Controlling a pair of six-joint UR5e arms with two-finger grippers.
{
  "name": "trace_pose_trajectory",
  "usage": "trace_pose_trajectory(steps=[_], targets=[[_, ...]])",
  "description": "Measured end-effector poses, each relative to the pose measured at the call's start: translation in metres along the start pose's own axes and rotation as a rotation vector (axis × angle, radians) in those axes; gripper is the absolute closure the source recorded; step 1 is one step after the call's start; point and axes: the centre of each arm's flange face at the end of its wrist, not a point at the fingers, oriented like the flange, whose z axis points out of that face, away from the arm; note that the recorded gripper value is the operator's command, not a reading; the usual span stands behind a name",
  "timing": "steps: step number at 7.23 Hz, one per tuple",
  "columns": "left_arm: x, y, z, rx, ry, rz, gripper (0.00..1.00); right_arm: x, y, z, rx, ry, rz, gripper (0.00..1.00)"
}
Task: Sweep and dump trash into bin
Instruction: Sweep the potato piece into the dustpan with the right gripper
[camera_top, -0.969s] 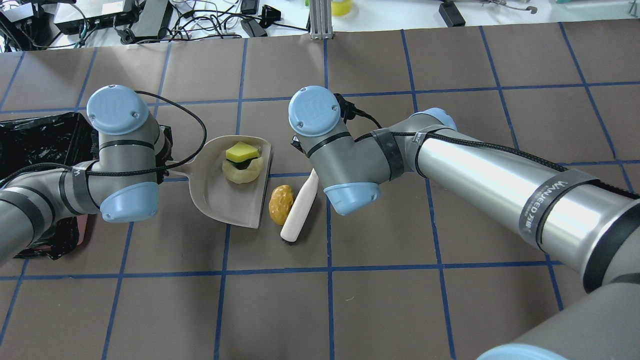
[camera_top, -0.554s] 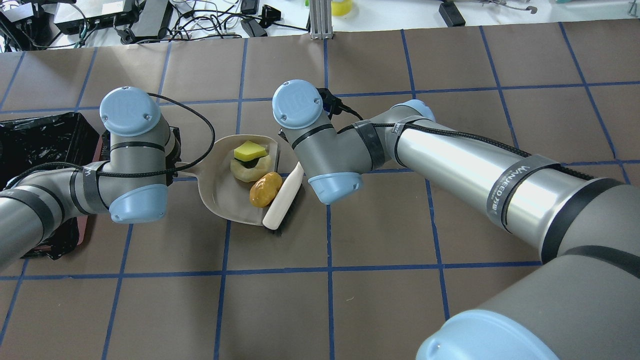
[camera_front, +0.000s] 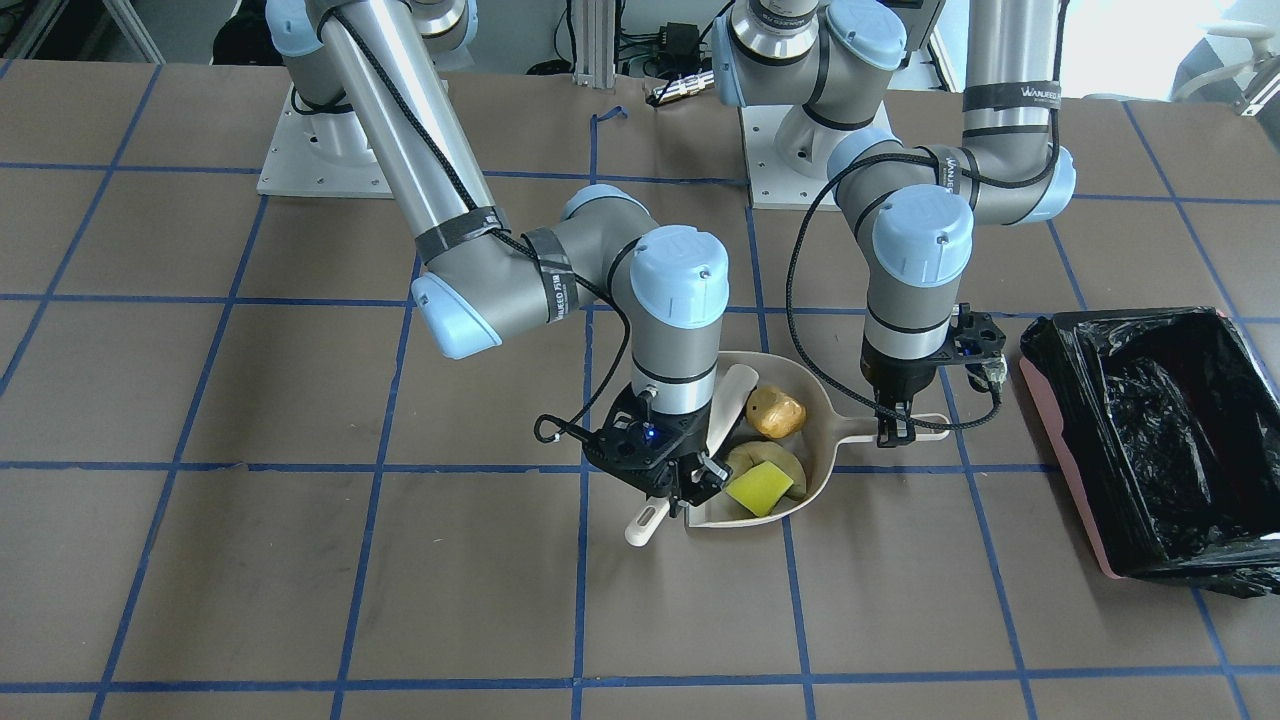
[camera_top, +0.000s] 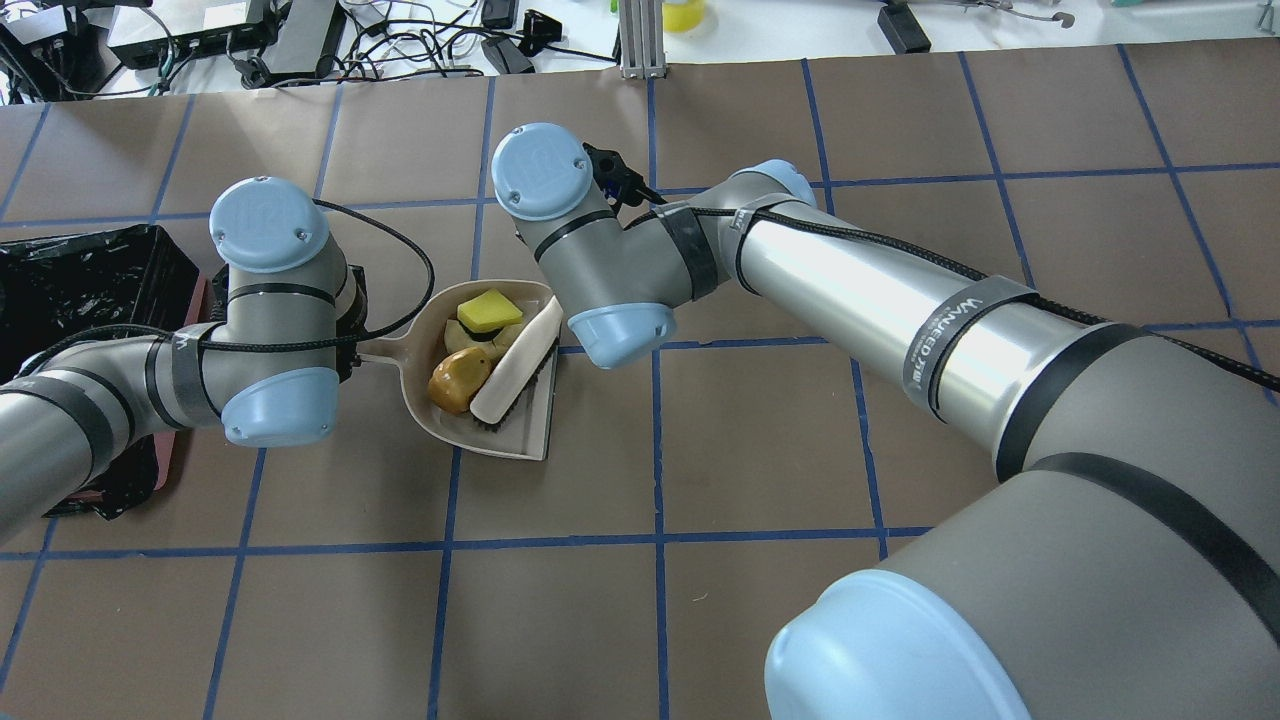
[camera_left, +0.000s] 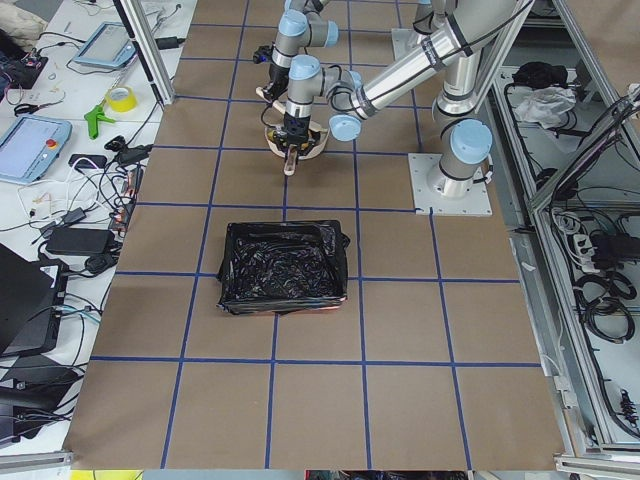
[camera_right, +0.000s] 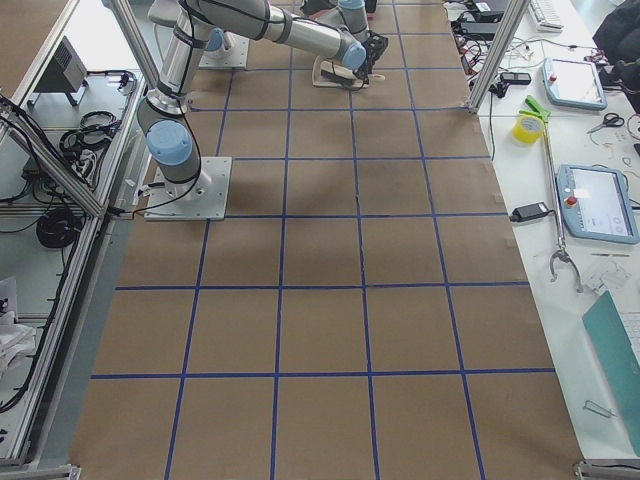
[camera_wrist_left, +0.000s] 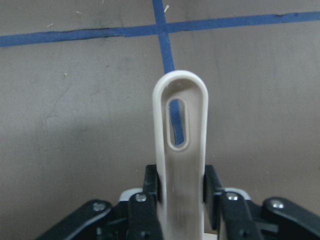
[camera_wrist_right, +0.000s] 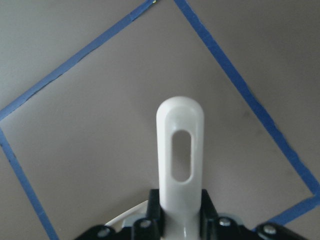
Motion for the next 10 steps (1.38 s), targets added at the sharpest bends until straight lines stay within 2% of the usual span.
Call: trace_pose_trajectory(steps=[2,6,10], targets=[[0.000,0.000,0.000,0.000,0.000,0.000,1.00,-0.014,0.003,-0.003,-0.017,0.040,-0.026,0.96],[0.001,0.000,-0.001,-0.001,0.002,0.000,1.00,0.010,-0.007,-0.005,-0.038,0.087,-0.170,0.96],[-0.003,0.001,-0.002,-0.018,-0.023,0.005,1.00,0.015,-0.010,-0.006,-0.045,0.100,-0.190,0.96]])
